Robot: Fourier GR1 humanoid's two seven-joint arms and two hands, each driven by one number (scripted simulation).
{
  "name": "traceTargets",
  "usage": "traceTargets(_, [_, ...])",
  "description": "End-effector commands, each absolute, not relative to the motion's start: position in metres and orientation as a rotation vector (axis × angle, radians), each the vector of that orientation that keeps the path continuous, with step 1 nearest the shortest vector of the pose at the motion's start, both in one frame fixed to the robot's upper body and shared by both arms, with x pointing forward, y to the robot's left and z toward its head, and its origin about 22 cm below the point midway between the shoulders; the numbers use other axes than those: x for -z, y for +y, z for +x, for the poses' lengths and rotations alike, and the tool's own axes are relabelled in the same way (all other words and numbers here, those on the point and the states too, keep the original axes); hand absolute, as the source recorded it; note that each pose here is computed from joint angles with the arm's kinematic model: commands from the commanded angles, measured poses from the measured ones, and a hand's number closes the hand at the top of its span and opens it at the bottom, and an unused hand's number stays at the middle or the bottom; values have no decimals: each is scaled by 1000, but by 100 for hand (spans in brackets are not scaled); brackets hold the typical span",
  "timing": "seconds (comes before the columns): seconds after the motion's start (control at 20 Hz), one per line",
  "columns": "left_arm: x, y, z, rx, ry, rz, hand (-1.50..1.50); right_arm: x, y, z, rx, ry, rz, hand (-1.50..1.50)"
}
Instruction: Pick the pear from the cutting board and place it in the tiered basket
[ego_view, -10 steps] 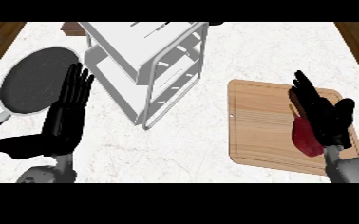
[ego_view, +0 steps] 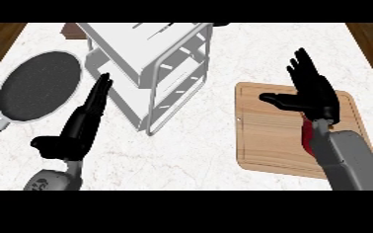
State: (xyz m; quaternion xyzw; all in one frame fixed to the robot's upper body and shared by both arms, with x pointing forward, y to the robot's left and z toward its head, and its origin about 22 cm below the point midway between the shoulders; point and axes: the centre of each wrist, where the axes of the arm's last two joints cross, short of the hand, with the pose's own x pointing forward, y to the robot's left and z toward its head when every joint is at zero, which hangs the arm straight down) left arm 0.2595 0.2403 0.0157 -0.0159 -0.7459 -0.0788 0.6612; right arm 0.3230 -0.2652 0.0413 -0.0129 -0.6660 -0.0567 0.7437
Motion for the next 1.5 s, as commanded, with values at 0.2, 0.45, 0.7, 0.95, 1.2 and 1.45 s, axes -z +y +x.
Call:
traceTargets(0.2, [21, 241, 258, 219, -1531, -45, 0, -66, -283, 328, 135, -1690, -52, -150])
traceTargets(0.45, [19, 249, 250, 219, -1522, -53, 0, -124, -324, 317, -189, -1587, -277, -150])
traceTargets(0.7, [2, 246, 256, 218, -1565, -43, 0, -158, -362, 311, -671, -1229, -524, -150])
traceTargets(0.95, [7, 255, 253, 216, -1549, -47, 0, -200, -343, 302, -985, -1008, -577, -150])
traceTargets(1.2, [18, 242, 255, 222, -1528, -67, 0, -225, -337, 297, -1022, -921, -517, -150])
traceTargets(1.45, [8, 257, 263, 223, -1538, -61, 0, -232, -303, 281, -996, -896, -535, -150])
